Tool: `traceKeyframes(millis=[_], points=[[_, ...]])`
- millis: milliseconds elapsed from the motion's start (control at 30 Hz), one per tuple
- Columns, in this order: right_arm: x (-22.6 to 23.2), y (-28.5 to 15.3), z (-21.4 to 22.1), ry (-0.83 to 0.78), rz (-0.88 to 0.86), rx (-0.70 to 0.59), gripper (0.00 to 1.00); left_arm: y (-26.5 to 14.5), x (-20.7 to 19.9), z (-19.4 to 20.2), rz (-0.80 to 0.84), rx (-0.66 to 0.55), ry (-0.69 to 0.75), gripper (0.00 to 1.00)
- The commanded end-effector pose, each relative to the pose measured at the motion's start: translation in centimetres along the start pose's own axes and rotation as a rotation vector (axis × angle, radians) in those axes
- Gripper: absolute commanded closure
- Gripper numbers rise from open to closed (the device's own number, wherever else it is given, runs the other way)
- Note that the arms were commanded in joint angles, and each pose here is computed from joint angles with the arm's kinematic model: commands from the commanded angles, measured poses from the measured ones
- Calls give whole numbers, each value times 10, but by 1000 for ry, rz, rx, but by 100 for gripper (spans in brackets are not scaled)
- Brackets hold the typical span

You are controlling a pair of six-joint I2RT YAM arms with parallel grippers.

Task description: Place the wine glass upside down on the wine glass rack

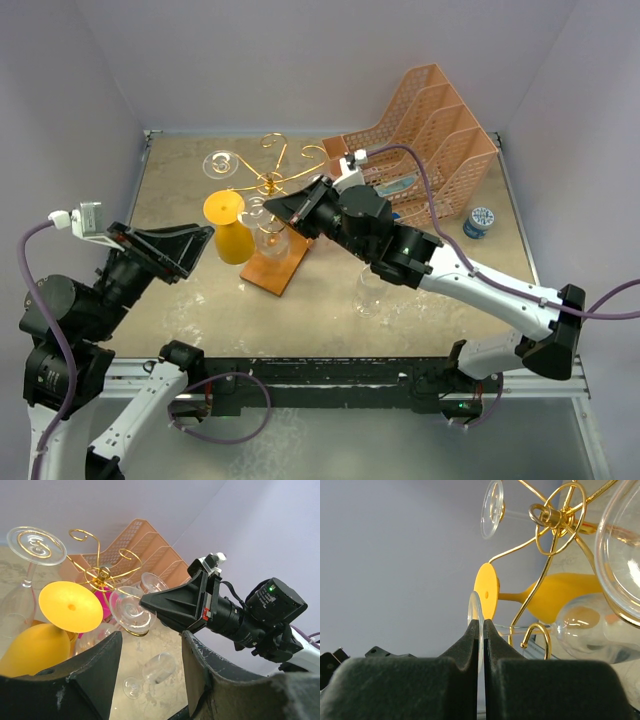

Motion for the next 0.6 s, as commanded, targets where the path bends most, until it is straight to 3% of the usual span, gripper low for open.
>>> traceKeyframes(millis=[0, 567], points=[[28, -22, -22, 27, -130, -58, 100, -7, -9, -11, 18, -54, 25, 52], [13, -42, -27, 26, -96, -82, 100, -9, -2, -14, -59, -65, 44, 52]])
Point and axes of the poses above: each gripper's point midway between its finger pads, its own y axis out along the fingers, its own x axis along the line the jaws close on, z = x × y, the point moved 6 cm from there along -y, back along the fingers, and after that the axes turned 11 degrees about -y, right-handed, at the moved point
